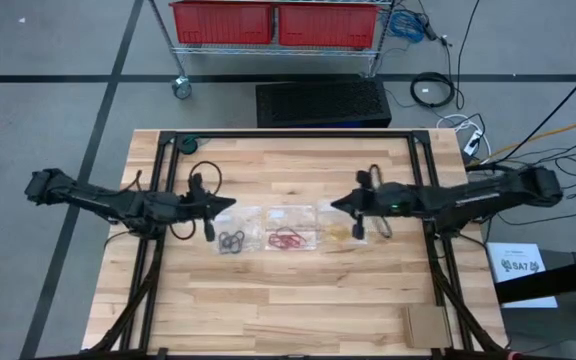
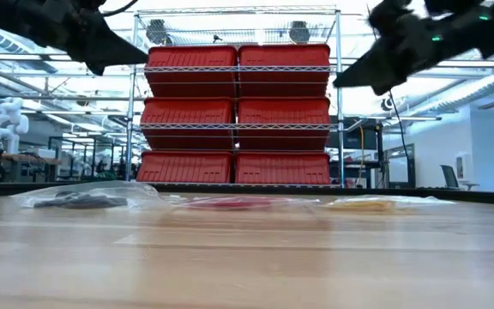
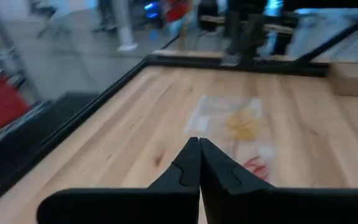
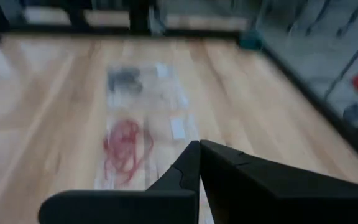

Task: Sort rubber bands
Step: Return to Home Position

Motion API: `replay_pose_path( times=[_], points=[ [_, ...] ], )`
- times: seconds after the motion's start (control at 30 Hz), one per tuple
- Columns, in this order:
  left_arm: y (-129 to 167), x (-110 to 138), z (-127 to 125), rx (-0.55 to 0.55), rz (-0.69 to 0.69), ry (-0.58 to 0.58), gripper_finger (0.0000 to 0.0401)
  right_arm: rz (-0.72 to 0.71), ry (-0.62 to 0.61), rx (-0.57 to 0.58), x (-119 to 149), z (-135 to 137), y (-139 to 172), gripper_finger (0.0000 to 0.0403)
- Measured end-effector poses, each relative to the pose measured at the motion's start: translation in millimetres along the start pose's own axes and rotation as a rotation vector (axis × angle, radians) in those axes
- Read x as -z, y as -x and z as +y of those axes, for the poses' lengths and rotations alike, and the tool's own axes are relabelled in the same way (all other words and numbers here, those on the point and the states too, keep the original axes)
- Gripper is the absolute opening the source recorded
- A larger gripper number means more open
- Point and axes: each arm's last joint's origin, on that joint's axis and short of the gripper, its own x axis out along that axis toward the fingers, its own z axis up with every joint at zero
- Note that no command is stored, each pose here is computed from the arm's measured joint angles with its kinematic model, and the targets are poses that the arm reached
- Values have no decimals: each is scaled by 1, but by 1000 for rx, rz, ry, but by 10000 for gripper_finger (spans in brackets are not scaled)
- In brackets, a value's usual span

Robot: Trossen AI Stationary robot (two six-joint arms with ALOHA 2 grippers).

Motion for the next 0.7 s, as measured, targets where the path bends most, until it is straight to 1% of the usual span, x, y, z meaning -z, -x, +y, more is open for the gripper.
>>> replay_pose_path(
  times=[0.07,0.13,0.23,0.33,0.43,0.57,0.7],
  points=[
    [0,-1,4,32,-15,-15,2,-112,-9,0,6,-3,16,0],
    [1,-3,10,3,-28,-32,2,-212,-7,3,13,-6,32,0],
    [3,-6,20,-30,-55,-56,2,-315,-8,9,26,-10,53,0],
    [1,-6,30,-46,-53,-51,2,-381,-10,29,37,-14,67,0],
    [-4,-5,39,-64,-35,-39,2,-423,-3,47,44,-17,76,0],
    [-5,-3,46,-82,-22,-31,2,-432,-2,46,47,-18,85,0],
    [7,-7,49,-98,-72,-43,2,-429,1,45,51,-20,93,0]
  ],
)
